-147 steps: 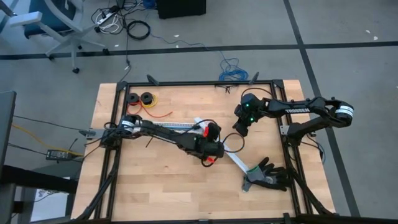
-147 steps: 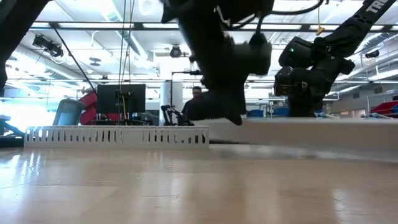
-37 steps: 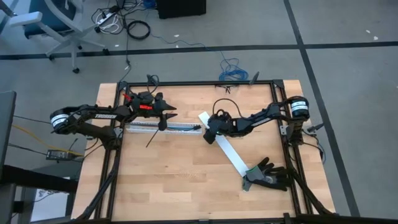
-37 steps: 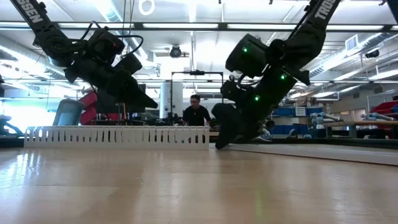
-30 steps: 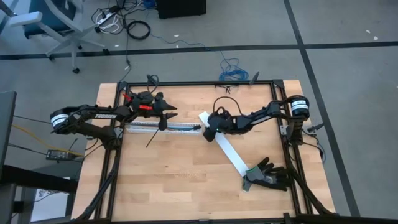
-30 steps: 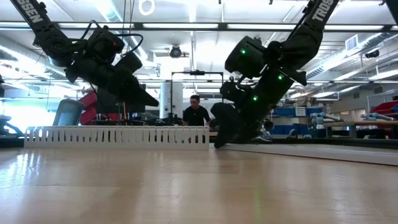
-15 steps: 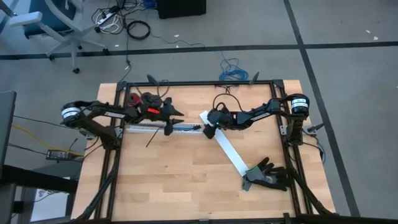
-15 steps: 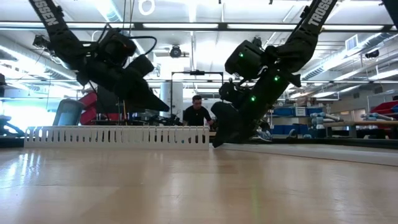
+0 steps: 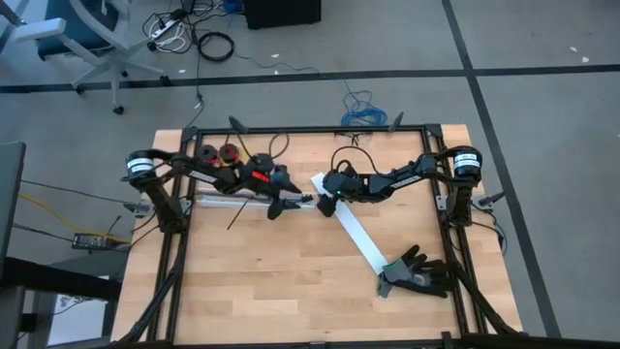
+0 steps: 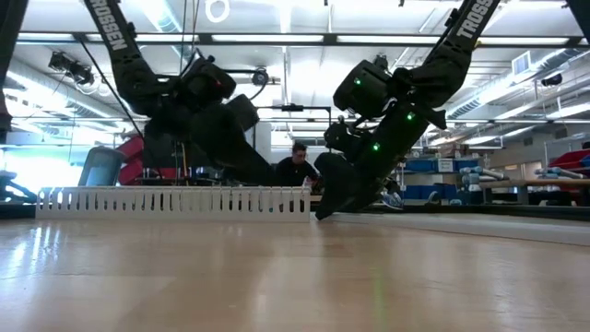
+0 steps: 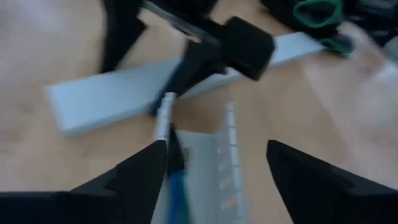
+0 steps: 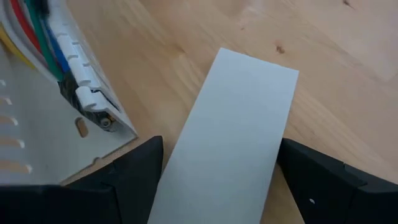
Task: Ziptie cables
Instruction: Close the white cable duct
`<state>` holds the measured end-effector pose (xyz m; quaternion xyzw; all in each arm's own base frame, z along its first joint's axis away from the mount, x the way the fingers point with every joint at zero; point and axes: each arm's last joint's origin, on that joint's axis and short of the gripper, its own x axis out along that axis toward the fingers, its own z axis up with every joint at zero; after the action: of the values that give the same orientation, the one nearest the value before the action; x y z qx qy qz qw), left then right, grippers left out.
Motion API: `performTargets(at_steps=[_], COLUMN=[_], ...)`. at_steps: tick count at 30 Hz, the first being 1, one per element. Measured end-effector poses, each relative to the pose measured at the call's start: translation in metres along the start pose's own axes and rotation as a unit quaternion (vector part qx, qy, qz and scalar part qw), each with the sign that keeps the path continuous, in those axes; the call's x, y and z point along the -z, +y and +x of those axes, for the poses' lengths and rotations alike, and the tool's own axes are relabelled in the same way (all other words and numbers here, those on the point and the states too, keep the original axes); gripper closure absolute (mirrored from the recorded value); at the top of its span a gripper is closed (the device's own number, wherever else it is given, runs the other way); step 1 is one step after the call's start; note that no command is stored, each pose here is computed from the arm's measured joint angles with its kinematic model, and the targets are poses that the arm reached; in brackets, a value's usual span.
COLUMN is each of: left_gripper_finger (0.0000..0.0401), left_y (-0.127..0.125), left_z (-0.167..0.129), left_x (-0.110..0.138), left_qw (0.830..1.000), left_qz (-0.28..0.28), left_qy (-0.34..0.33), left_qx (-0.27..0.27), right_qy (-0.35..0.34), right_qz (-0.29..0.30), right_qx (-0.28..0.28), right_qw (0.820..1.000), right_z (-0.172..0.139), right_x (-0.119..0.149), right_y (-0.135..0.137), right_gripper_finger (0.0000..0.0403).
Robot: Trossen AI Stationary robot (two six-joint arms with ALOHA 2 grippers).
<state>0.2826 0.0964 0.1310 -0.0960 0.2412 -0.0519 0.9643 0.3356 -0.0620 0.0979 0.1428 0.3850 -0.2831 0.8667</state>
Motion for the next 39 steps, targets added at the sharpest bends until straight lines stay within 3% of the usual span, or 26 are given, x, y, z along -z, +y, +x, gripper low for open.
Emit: performTargets(at_steps=[5, 10, 15, 18, 25, 29, 39], left_gripper_finger=[0.008, 0.0074, 0.0073, 0.0073, 0.0078, 0.0088, 0.0124], left_y=[-0.006, -0.009, -0.013, -0.012, -0.012, -0.01, -0.009], left_z=[0.012, 0.023, 0.031, 0.033, 0.037, 0.043, 0.047], left_x=[-0.002, -0.003, -0.006, -0.012, -0.01, 0.001, 0.0], left_qw=[1.0, 0.994, 0.987, 0.986, 0.985, 0.984, 0.984], left_qz=[0.023, 0.099, 0.134, 0.136, 0.146, 0.148, 0.157], left_qy=[0.004, 0.023, 0.037, 0.032, 0.05, 0.068, 0.047], left_qx=[0.018, -0.046, -0.076, -0.091, -0.075, -0.065, -0.065], right_qy=[0.0, 0.0, 0.0, 0.0, -0.002, -0.008, -0.002], right_qz=[-0.004, -0.007, -0.011, -0.013, -0.022, -0.023, -0.025], right_qx=[-0.001, -0.001, -0.001, -0.001, -0.002, -0.005, -0.01], right_qw=[1.0, 1.0, 1.0, 1.0, 1.0, 1.0, 1.0], right_z=[0.0, 0.0, 0.0, 0.0, 0.0, 0.0, 0.001], right_x=[0.0, 0.0, 0.0, 0.0, 0.0, -0.002, -0.002], right_y=[0.0, 0.0, 0.0, 0.0, 0.0, 0.0, -0.001], right_gripper_finger=[0.0097, 0.0097, 0.0097, 0.0097, 0.0097, 0.0097, 0.0097])
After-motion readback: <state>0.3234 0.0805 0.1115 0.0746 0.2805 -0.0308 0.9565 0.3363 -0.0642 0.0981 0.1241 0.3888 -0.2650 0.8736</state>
